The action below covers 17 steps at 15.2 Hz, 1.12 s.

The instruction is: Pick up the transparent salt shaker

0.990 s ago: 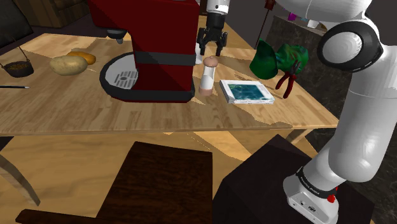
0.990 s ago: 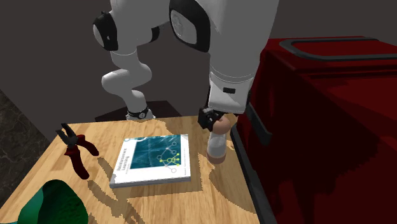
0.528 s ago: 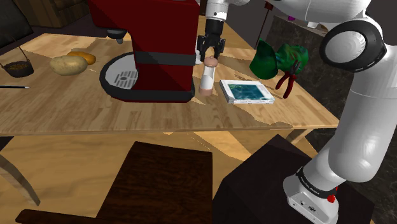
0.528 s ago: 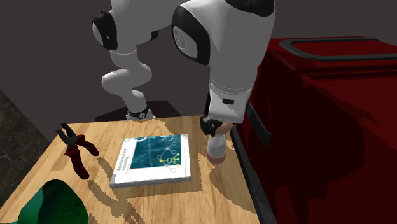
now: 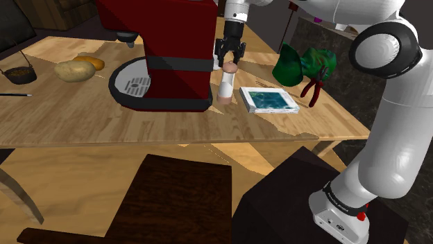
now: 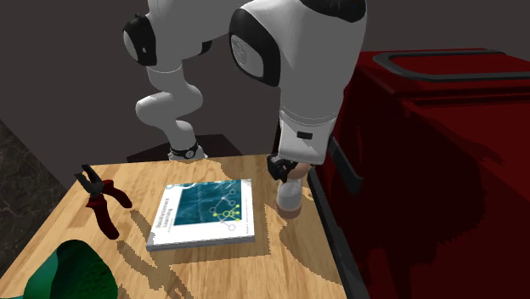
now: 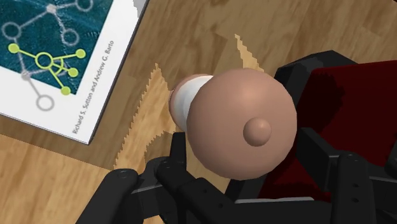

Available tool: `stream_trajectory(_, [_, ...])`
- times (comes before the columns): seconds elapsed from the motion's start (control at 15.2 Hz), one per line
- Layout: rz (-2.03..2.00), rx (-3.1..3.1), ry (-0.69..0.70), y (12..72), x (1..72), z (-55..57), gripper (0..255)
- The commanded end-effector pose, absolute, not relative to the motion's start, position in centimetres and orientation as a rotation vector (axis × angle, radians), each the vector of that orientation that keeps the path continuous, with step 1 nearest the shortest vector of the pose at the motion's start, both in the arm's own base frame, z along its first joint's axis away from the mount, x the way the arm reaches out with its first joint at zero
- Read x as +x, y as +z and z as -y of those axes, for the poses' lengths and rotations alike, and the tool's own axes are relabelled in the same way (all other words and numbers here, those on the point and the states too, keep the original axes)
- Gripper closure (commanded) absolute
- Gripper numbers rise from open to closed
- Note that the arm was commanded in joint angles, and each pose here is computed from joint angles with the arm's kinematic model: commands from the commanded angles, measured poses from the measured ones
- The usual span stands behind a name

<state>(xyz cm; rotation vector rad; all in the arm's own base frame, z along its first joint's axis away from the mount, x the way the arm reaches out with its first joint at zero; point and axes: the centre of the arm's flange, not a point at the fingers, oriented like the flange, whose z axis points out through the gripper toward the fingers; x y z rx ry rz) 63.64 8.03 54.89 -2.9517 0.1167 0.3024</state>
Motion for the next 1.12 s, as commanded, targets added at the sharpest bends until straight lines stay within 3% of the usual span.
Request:
stream_trajectory(0.0, [-0.117, -2.952, 0.307, 55.3, 63.6, -8.0, 255])
stream_trajectory(1.06, [-0.117, -2.952, 0.307, 62.8, 63.6, -8.0, 255])
